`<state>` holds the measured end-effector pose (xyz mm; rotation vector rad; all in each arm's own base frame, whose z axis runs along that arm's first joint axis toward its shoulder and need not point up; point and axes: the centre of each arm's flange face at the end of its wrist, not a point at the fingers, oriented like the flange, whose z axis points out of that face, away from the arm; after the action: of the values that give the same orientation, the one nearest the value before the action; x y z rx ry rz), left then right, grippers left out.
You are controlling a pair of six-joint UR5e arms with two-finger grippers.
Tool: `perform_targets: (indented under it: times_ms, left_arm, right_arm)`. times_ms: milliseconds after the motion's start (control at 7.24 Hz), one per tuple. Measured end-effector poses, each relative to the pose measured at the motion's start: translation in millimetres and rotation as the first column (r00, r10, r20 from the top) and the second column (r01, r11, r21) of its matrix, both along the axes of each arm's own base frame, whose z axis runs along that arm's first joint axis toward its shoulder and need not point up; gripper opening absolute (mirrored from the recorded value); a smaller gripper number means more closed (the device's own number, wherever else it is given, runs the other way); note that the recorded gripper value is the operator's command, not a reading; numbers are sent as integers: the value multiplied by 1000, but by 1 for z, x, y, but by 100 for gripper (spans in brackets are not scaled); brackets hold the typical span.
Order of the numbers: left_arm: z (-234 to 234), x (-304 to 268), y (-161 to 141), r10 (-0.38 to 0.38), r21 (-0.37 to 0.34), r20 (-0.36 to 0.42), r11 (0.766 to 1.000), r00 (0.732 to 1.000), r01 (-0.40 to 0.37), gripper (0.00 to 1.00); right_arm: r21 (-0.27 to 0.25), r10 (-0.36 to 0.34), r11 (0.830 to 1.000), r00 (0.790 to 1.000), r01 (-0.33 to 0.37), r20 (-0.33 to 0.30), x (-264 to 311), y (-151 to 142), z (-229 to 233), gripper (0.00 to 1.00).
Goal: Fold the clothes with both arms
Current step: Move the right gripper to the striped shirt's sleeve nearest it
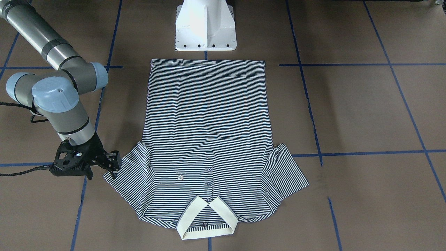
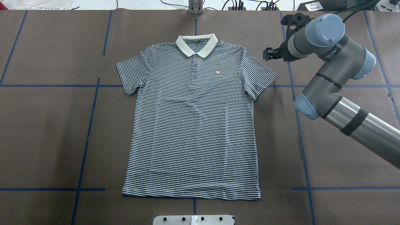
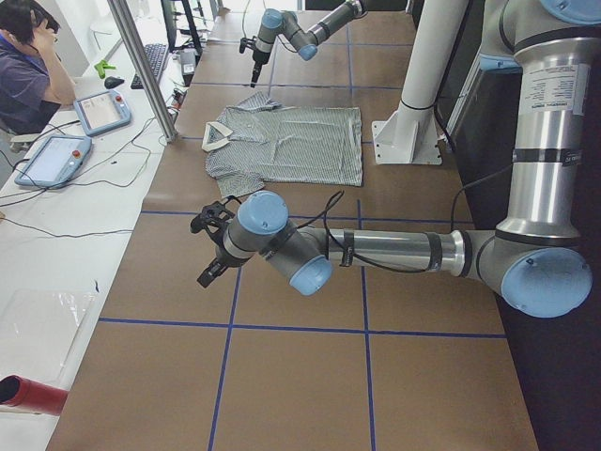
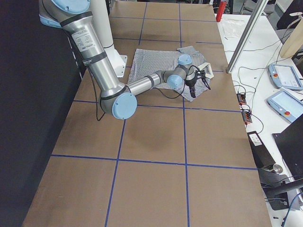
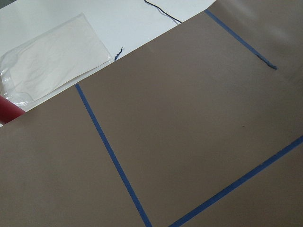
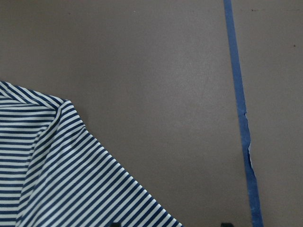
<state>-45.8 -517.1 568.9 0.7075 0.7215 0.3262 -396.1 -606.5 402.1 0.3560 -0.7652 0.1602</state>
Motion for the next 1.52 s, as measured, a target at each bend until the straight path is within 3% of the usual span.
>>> perform_targets:
  times_ms: [415, 829, 967, 1105, 1520]
  left_arm:
    - [1, 0, 0, 0, -1, 1, 1000, 1000, 0, 100]
    - [3, 1, -1, 1, -6, 0, 1000, 1000, -1, 100]
    - [4, 1, -1, 1, -7, 0, 1000, 1000, -1, 100]
    - [4, 1, -1, 1, -7, 0, 1000, 1000, -1, 100]
    - [4, 1, -1, 1, -8, 1, 1000, 1000, -1, 100]
  right_arm:
    - [15, -9, 1000, 1000, 9, 10, -18, -1, 33, 75]
    - [8, -11, 1000, 1000, 11, 25, -29, 5, 36, 69]
    - [6, -10, 1000, 999, 10, 30, -31, 7, 34, 46]
    - [5, -10, 1000, 999, 10, 32, -32, 9, 34, 0]
    - [24, 3, 1000, 1000, -3, 26, -30, 10, 23, 0]
